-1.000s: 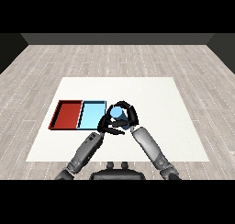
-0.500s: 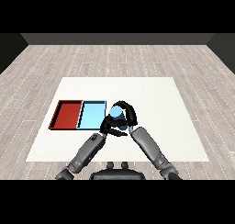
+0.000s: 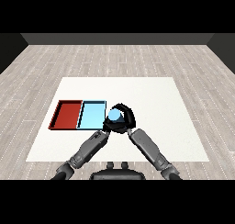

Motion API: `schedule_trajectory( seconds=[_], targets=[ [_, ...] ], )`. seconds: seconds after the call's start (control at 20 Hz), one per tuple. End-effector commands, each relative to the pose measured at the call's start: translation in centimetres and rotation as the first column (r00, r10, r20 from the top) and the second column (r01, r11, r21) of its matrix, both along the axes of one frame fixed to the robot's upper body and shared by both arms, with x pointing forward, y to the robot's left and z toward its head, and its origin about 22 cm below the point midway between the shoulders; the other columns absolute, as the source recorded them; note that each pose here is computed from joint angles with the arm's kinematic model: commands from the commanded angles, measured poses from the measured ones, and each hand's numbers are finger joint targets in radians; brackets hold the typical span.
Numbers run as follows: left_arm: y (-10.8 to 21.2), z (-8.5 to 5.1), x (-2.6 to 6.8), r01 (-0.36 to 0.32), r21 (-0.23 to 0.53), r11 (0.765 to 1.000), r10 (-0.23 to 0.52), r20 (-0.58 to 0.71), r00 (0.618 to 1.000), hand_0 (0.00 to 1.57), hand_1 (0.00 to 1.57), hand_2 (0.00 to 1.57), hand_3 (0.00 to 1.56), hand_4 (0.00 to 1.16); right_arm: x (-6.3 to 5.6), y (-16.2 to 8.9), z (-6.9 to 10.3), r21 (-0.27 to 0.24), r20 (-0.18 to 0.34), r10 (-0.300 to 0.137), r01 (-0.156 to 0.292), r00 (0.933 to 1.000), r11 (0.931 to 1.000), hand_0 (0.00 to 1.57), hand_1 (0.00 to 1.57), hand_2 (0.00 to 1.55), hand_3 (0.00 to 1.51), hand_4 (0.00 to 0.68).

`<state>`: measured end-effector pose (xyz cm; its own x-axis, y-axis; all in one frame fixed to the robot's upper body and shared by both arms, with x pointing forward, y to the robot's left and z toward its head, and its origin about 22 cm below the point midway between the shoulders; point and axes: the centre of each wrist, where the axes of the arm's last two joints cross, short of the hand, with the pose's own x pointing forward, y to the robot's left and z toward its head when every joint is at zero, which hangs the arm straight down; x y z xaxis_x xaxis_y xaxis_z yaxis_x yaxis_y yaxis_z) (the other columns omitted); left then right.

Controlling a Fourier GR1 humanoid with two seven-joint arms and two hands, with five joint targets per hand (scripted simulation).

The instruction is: Pick the blue can and put it in the blue box

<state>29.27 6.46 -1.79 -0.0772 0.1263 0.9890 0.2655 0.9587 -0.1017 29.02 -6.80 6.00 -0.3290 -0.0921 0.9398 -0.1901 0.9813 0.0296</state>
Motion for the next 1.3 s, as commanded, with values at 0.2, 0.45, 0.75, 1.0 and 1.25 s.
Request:
schedule_trajectory(
  seconds=[0.2, 0.45, 0.75, 1.0, 1.25],
  targets=[
    [0.0, -1.8, -0.62, -0.061, -0.165, 0.984, 0.055, -0.042, 0.998, 1.57, 1.57, 1.57, 1.46, 0.82, 0.9, 0.5, 0.9, 0.091, 0.002, 0.013, -0.013, 0.9999, 0.9958, 1.46, 1.46, 1.44, 1.4, 0.634],
    [-1.3, -0.2, 0.93, -0.054, -0.143, 0.988, 0.056, 0.009, 0.998, 1.57, 1.57, 1.57, 1.51, 1.0, 0.1, -0.4, 2.4, 0.085, -0.022, 0.013, -0.011, 0.9997, 0.9963, 1.43, 1.43, 1.44, 1.39, 0.609],
    [0.0, -1.5, 1.18, -0.085, -0.159, 0.984, 0.1, 0.093, 0.991, 1.57, 1.57, 1.57, 1.54, 1.04, -0.5, -2.4, -0.3, 0.05, -0.063, 0.089, -0.086, 0.9941, 0.995, 0.82, 0.82, 0.93, 0.62, 0.031],
    [-0.2, -1.6, 0.72, -0.08, -0.16, 0.984, 0.098, 0.104, 0.99, 1.57, 1.57, 1.57, 1.54, 1.12, -0.4, -0.3, 0.4, 0.007, -0.043, 0.086, -0.085, 0.9954, 0.9963, 0.0, 0.0, 0.0, 0.0, 0.0],
    [-0.4, -0.9, 1.41, -0.106, -0.137, 0.985, 0.121, 0.104, 0.987, 1.57, 1.57, 1.57, 1.52, 1.13, 0.1, -1.9, 0.2, 0.008, -0.029, 0.06, -0.06, 0.9978, 0.9982, 0.0, 0.0, 0.0, 0.0, 0.0]
  ],
)
